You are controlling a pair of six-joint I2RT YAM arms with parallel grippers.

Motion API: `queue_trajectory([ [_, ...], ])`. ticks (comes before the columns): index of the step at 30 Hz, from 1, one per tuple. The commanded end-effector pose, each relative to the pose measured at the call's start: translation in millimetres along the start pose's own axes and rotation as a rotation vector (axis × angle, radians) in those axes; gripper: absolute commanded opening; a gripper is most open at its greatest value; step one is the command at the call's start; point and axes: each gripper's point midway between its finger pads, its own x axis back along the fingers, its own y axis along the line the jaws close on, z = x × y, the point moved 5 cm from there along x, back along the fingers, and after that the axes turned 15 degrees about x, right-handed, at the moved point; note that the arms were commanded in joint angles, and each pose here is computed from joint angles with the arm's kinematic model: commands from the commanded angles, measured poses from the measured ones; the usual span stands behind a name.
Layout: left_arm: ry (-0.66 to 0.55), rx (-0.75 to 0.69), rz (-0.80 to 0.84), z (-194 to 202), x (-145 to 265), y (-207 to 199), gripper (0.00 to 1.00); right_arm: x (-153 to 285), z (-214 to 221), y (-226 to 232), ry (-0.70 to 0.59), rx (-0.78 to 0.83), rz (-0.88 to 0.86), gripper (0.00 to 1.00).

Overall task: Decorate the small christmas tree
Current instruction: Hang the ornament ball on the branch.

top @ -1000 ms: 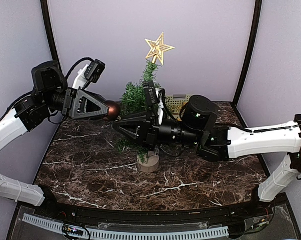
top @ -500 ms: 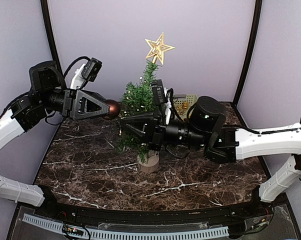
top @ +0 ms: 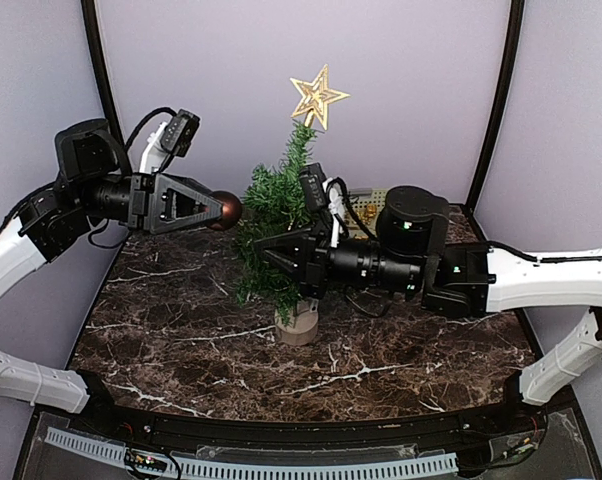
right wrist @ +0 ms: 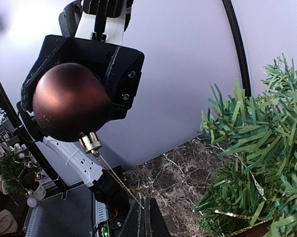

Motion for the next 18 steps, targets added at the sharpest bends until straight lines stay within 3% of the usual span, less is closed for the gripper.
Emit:
queue_trajectory([
  [1, -0.018, -0.063, 0.026, -7, 4, -16, 0.45, 1, -8, -1, 0.007, 0.02, 0.026, 0.0],
  [7, -0.036, -0.075, -0.023, -8, 5, -9, 0.45, 15, -26, 3, -0.036, 0.011, 0.009, 0.0],
  [18, -0.181, -0.147, -0.164, -32, 8, 2, 0.47, 16, -46, 1, -0.019, -0.082, 0.043, 0.0],
])
